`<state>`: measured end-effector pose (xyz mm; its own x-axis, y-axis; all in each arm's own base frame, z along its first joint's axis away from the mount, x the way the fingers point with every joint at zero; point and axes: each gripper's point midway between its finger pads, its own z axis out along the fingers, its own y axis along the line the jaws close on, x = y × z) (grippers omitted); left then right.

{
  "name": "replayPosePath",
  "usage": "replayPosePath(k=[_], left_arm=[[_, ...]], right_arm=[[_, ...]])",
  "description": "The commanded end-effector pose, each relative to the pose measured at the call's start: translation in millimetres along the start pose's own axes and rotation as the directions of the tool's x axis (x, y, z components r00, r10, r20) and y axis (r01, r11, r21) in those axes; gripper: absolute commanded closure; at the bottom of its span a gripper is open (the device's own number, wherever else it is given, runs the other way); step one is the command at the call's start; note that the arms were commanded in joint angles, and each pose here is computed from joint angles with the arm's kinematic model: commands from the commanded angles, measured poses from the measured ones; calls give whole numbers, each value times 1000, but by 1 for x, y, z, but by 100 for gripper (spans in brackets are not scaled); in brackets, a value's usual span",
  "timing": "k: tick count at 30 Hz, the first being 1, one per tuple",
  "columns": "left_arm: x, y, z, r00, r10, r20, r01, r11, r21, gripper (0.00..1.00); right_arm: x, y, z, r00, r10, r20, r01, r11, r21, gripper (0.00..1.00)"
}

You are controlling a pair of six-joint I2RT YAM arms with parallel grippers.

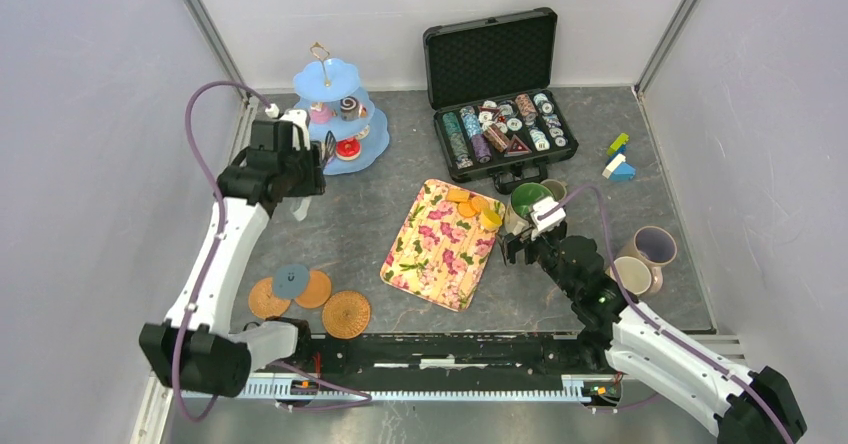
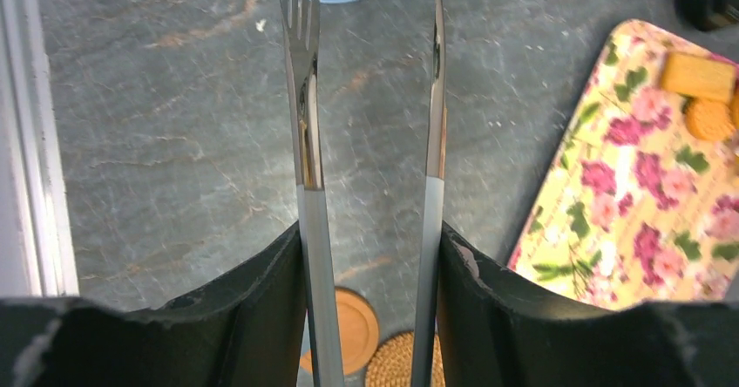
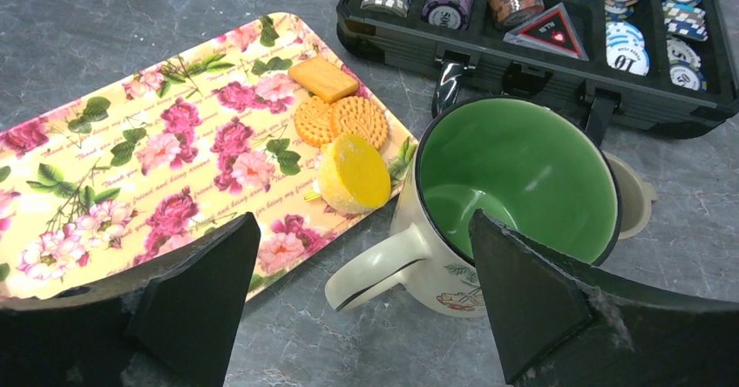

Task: Serve the afternoon tea
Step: Place the desert on the desert table, then move the tray with dessert.

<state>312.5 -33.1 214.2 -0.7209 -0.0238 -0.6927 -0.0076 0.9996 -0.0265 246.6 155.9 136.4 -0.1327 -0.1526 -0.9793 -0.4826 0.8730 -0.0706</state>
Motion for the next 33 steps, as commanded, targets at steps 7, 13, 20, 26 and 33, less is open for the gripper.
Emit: replayPosePath(k=[7,13,20,26,33], left_arm=[[17,-93,-61,997,-12,79,-28,874,486,45],[49,-170,-62,999,-35,-18,39,801,597,45],[83,-263,-52,957,-172,-235,288,666,688,46],[104,-300,-40,906,-236,-352,418,640,645,46],[133,-329,-31,858,-243,-453,494,632,596,46]], right_arm=[[-16,1,3,999,9,33,-9,1000,2,2],[-20,-2,1,998,13,59,-14,1000,13,2],[-21,-3,1,999,11,52,-12,1000,19,2],[-26,-7,-3,997,14,78,-17,999,38,2],[-28,-7,-4,996,18,85,-21,999,35,2]])
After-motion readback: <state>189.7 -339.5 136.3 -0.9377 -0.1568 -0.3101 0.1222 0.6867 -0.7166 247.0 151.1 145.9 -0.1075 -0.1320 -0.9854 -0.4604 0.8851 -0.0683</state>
